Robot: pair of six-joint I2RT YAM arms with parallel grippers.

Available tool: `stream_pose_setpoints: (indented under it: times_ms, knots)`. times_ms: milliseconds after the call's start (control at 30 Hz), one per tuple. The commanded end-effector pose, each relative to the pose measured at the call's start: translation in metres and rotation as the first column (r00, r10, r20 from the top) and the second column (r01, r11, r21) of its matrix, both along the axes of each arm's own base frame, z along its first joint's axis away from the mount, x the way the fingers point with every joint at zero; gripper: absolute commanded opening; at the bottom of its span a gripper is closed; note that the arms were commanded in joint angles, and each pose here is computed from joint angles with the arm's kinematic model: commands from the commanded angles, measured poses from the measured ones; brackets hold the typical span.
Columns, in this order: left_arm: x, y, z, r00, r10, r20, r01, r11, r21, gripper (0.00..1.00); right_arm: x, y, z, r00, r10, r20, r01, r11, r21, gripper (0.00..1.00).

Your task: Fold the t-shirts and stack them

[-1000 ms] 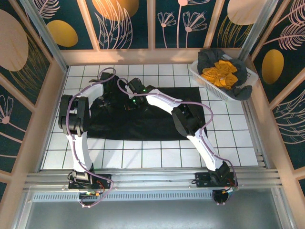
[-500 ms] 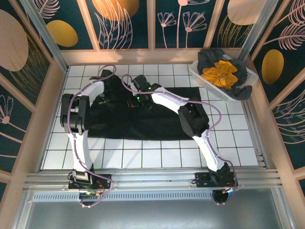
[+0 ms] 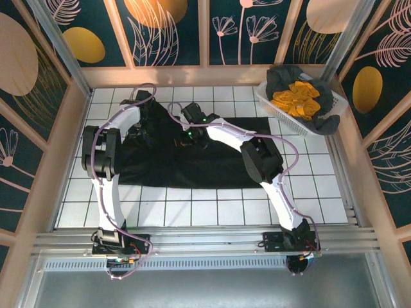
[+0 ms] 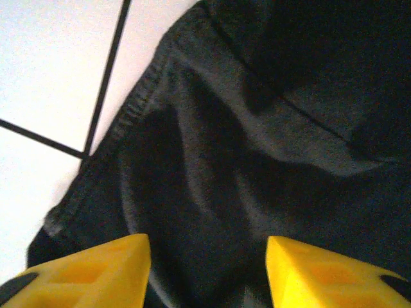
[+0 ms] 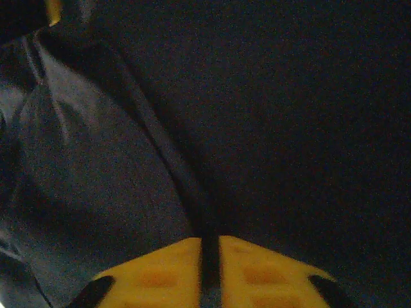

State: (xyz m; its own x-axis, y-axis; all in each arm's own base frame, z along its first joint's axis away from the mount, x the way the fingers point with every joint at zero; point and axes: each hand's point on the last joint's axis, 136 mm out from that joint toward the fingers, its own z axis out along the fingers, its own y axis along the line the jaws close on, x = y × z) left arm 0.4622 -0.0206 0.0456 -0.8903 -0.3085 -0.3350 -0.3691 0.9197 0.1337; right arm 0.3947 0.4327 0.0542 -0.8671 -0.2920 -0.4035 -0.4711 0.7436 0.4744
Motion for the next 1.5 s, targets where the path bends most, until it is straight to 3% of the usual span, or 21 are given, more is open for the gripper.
stream_pose_setpoints:
  times_ms: [0, 133, 333, 533, 667, 900, 1067, 1233, 1367, 1467]
  knots:
    - [-0.018, 0.013, 0.043, 0.997, 0.059, 0.059, -0.061, 0.997, 0.039, 0.54, 0.013, -0.015, 0.032, 0.997, -0.073, 0.039, 0.072, 0.997, 0.027, 0.31]
    - [-0.054, 0.006, 0.041, 0.991, 0.122, 0.049, -0.119, 0.991, -0.057, 0.51, 0.017, -0.051, 0.046, 0.982, -0.181, 0.061, 0.18, 0.983, 0.016, 0.45]
    - [-0.1, -0.015, 0.008, 0.98, 0.197, -0.024, -0.198, 0.954, -0.225, 0.36, -0.013, -0.159, 0.036, 0.918, -0.397, 0.01, 0.397, 0.917, -0.05, 0.42]
    - [-0.113, -0.008, -0.026, 0.962, 0.258, -0.091, -0.271, 0.941, -0.204, 0.32, -0.068, -0.283, -0.004, 0.776, -0.627, -0.065, 0.602, 0.767, -0.221, 0.33]
    - [-0.134, 0.019, -0.039, 0.938, 0.328, -0.116, -0.341, 0.931, -0.126, 0.31, -0.095, -0.326, -0.032, 0.708, -0.697, -0.114, 0.635, 0.698, -0.33, 0.32]
    - [-0.179, 0.053, -0.051, 0.885, 0.436, -0.162, -0.454, 0.886, -0.097, 0.31, -0.143, -0.338, -0.06, 0.637, -0.734, -0.236, 0.571, 0.654, -0.495, 0.33]
    - [-0.207, 0.068, -0.056, 0.844, 0.5, -0.194, -0.526, 0.843, -0.112, 0.31, -0.192, -0.335, -0.064, 0.613, -0.712, -0.344, 0.482, 0.681, -0.551, 0.35]
    - [-0.223, 0.08, -0.053, 0.82, 0.54, -0.188, -0.562, 0.822, -0.091, 0.31, -0.218, -0.318, -0.054, 0.597, -0.672, -0.439, 0.46, 0.735, -0.498, 0.37]
    - [-0.203, 0.088, -0.028, 0.814, 0.568, -0.121, -0.579, 0.809, -0.103, 0.37, -0.188, -0.305, -0.029, 0.646, -0.645, -0.408, 0.513, 0.763, -0.394, 0.42]
    - [-0.157, 0.093, 0.014, 0.79, 0.613, 0.026, -0.596, 0.776, -0.206, 0.46, -0.137, -0.297, 0.01, 0.716, -0.64, -0.278, 0.579, 0.767, -0.274, 0.48]
